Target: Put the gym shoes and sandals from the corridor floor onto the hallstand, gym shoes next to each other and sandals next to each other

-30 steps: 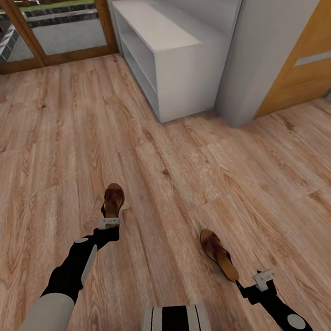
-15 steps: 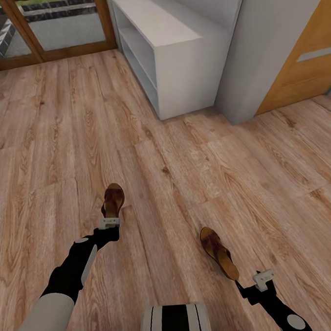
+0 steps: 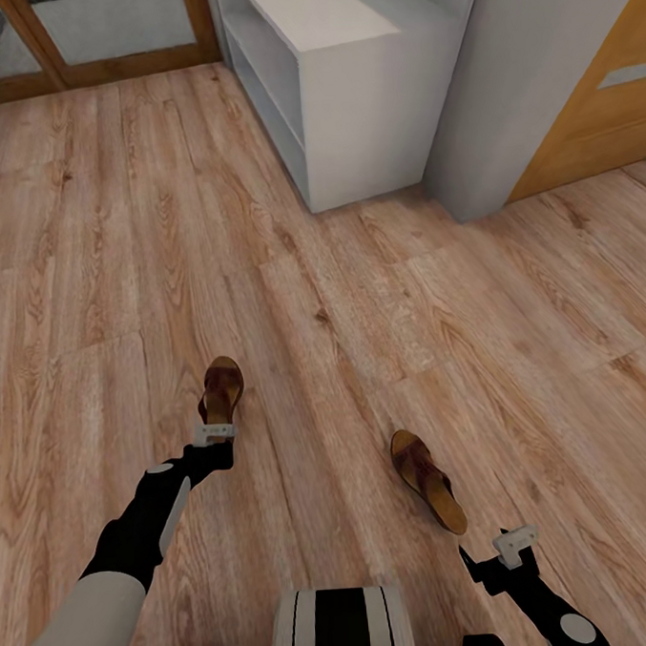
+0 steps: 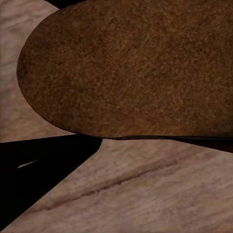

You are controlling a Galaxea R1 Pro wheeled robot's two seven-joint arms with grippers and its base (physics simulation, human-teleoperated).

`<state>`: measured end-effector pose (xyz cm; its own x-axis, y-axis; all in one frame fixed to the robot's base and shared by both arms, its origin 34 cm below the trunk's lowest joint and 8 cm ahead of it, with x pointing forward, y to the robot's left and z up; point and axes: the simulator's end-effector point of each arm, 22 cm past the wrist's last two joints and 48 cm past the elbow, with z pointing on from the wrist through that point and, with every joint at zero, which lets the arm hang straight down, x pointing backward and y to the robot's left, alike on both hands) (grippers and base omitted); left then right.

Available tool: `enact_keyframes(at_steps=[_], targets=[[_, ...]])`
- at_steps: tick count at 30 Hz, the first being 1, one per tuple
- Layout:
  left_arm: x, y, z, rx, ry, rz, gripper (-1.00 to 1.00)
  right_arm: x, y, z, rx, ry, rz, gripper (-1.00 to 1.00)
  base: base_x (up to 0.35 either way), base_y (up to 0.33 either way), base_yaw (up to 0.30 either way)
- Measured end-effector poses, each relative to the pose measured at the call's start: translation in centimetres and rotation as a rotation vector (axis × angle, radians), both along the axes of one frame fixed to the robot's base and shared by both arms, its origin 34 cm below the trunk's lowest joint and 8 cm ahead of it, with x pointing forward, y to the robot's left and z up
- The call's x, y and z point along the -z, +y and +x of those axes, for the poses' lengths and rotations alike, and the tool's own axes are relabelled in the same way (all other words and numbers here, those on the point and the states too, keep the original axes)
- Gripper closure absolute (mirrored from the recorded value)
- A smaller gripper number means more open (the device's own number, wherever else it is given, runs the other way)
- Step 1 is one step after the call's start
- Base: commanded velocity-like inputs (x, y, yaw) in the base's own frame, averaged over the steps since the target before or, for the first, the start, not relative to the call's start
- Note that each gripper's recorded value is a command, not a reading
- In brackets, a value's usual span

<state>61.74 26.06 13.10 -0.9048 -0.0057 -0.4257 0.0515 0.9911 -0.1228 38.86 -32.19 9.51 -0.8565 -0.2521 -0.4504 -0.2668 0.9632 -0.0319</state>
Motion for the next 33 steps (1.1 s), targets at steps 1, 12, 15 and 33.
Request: enact_keyframes(at_steps=[1,12,15,33], targets=[[-0.1,0.0,0.1,0.000,-0.003,-0.001,1.00,0.0,0.0,0.0,0.000,0.000,0.000,-1.00,0.000,0.000,0.000],[-2.1,-0.5,2.7,0.002,-0.067,-0.002,1.00,0.0,0.0,0.0,0.000,0.001,0.000,-1.00,0.000,0.000,0.000],[-2.6,-0.5,3.2,0.003,-0.084,0.000,1.00,0.0,0.0,0.0,0.000,0.001,0.000,-1.00,0.000,0.000,0.000],[-3.0,-0.1,3.4,0.001,-0.098,0.004,1.00,0.0,0.0,0.0,-0.001,0.001,0.000,-1.00,0.062,0.000,0.000]])
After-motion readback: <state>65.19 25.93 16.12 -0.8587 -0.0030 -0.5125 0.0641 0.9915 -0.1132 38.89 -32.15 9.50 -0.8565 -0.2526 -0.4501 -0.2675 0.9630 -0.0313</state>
